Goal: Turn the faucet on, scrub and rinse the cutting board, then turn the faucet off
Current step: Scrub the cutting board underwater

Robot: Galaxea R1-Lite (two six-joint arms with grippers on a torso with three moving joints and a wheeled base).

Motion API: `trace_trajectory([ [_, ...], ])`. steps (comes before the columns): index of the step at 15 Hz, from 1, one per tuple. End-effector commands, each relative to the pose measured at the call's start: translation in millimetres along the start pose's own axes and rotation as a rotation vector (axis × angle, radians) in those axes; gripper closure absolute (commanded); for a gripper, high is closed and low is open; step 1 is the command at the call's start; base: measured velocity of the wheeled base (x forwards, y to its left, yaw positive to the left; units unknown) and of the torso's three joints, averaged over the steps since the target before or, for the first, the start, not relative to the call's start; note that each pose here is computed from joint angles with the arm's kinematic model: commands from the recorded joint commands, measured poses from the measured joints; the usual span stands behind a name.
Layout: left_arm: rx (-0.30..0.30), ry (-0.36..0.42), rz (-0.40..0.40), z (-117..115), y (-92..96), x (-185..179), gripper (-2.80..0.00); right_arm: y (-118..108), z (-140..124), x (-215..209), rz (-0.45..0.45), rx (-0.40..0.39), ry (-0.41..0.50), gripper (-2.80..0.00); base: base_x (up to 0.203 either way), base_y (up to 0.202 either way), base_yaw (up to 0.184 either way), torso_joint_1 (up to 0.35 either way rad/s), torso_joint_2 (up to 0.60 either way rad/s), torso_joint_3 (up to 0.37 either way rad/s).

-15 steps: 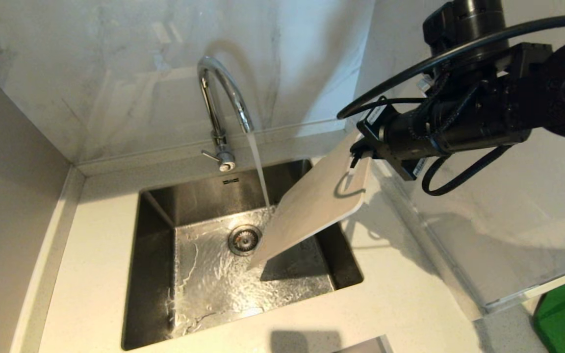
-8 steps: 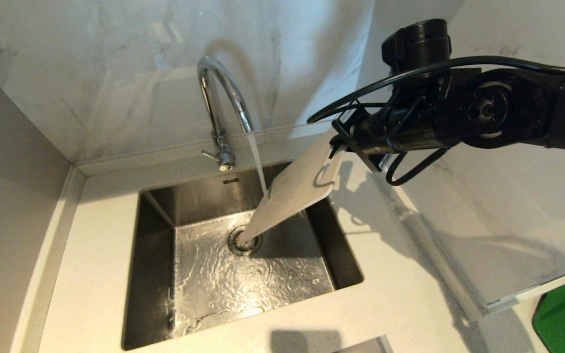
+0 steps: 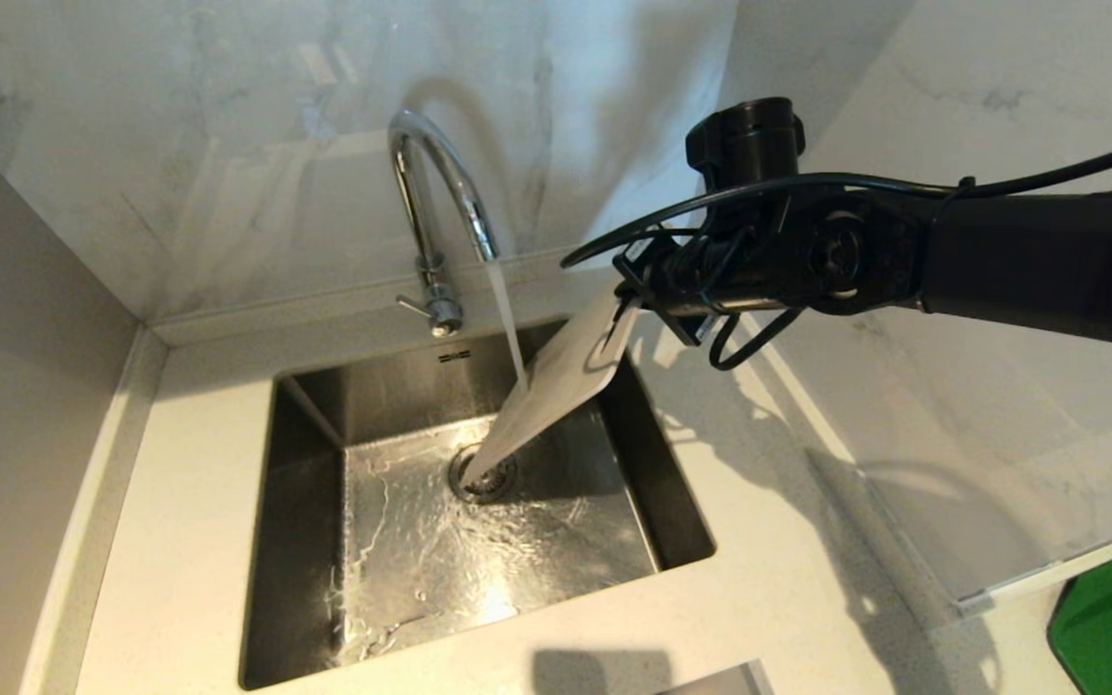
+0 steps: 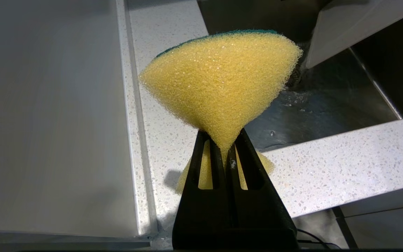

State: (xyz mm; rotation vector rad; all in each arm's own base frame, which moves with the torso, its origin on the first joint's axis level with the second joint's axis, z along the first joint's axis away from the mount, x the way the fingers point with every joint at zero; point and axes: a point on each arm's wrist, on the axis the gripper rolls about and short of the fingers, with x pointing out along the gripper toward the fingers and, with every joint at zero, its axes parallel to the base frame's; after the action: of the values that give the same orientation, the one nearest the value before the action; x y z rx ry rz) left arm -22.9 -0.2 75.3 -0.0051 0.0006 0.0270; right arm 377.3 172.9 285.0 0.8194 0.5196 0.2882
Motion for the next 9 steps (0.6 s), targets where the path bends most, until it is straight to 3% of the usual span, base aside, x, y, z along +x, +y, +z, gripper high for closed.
trace_trajectory([
  [1, 0.000, -0.001, 0.001, -0.7, 0.0, -0.1, 0.00, -3.0, -4.6, 9.4, -0.003, 0.021, 0.010, 0.00, 0.000, 0.000, 0.000, 0.000, 0.00, 0.000],
  [6, -0.001, -0.001, 0.001, -0.9, 0.0, -0.1, 0.00, 12.0, 4.7, -17.2, 0.031, 0.018, -0.019, 0.00, 0.000, 0.000, 0.000, 0.000, 0.00, 0.000],
  [9, 0.000, -0.002, -0.001, -0.5, 0.0, -0.2, 0.00, 19.8, 8.9, -52.9, -0.008, 0.018, 0.006, 0.00, 0.000, 0.000, 0.000, 0.000, 0.00, 0.000],
])
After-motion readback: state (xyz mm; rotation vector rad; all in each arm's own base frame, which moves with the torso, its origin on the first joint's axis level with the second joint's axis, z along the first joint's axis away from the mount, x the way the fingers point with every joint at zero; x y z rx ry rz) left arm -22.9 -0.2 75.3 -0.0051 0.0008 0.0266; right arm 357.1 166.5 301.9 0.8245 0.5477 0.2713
